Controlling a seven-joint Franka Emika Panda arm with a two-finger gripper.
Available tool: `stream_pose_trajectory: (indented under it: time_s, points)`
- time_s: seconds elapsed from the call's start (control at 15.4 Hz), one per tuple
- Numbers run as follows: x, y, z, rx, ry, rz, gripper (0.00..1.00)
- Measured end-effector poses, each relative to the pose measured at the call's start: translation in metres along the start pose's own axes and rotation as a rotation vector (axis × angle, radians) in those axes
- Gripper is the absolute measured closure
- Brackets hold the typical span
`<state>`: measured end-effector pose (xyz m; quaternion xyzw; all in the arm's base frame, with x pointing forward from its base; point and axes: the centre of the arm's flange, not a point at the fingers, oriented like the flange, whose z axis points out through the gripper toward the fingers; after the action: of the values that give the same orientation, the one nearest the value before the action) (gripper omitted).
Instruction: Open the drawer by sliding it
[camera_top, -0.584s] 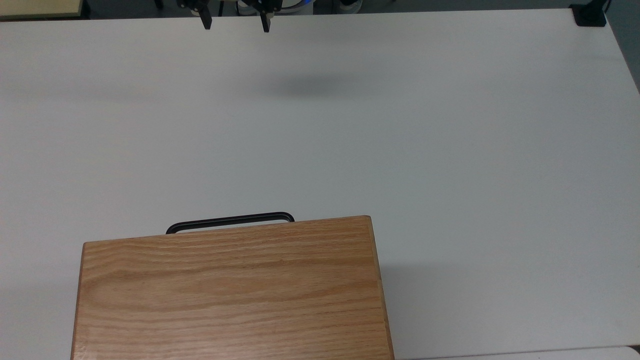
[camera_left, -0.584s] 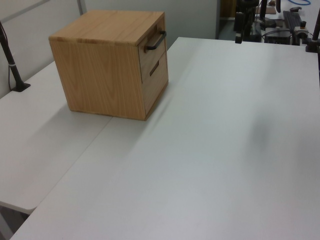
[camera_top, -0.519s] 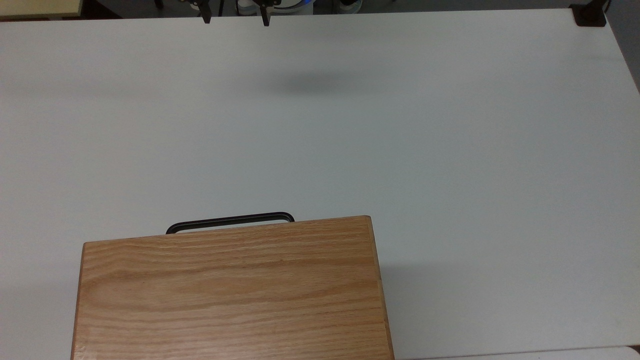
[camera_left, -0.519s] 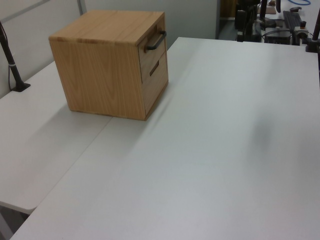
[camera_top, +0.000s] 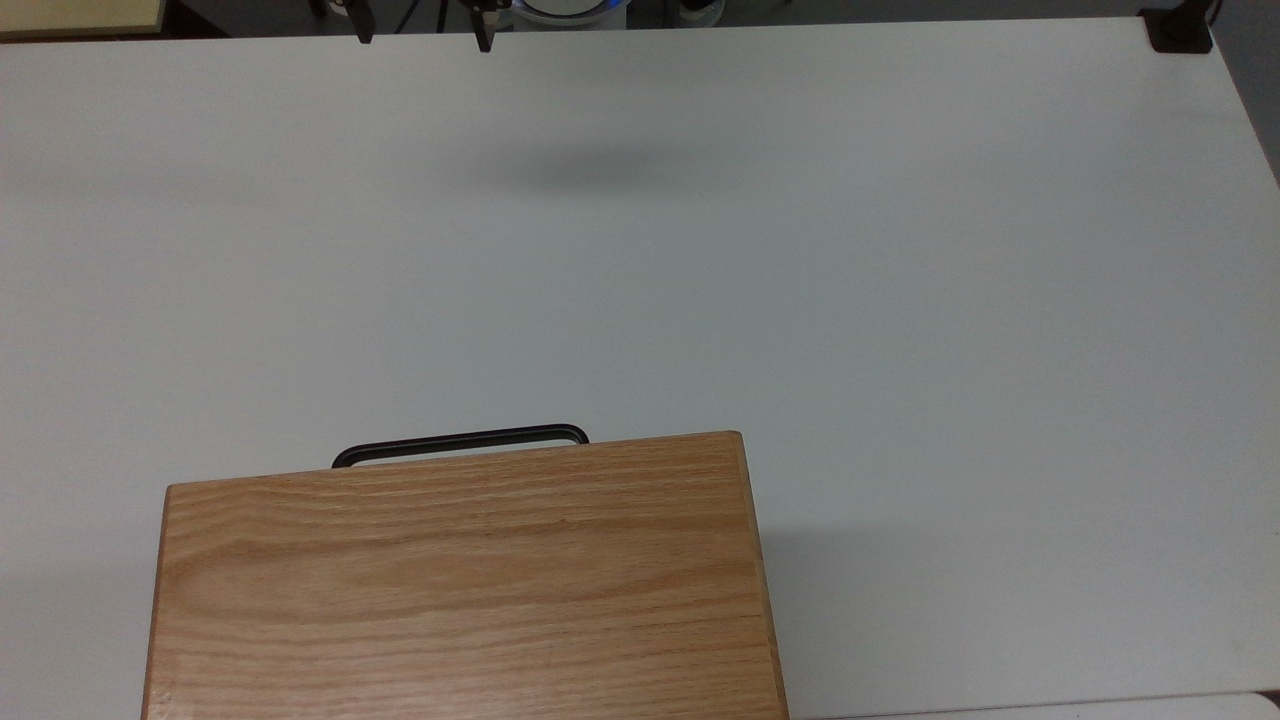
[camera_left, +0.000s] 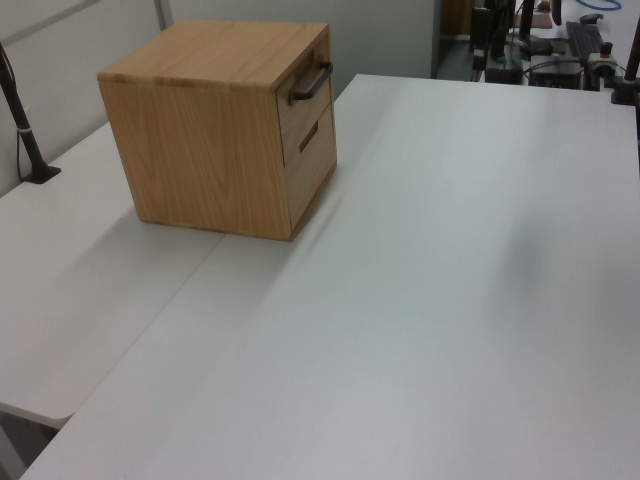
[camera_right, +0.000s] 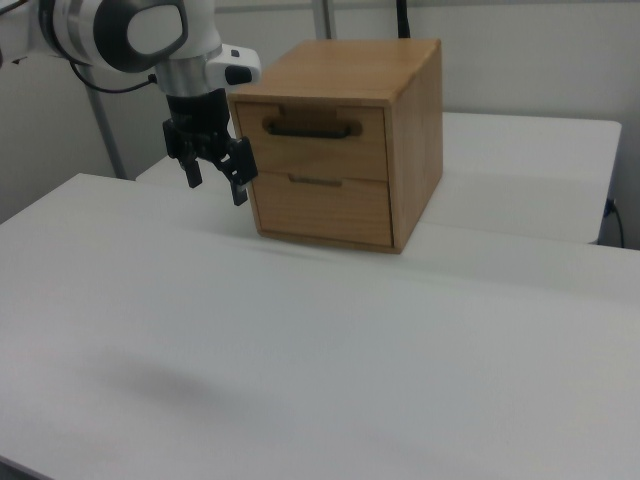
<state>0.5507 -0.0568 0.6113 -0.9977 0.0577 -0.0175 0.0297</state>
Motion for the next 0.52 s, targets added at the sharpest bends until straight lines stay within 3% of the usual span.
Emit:
stream_pose_trajectory:
  time_s: [0.52]
  points:
    - [0.0034,0.0082,-0.0043,0.0,0.01,0.016,0.0]
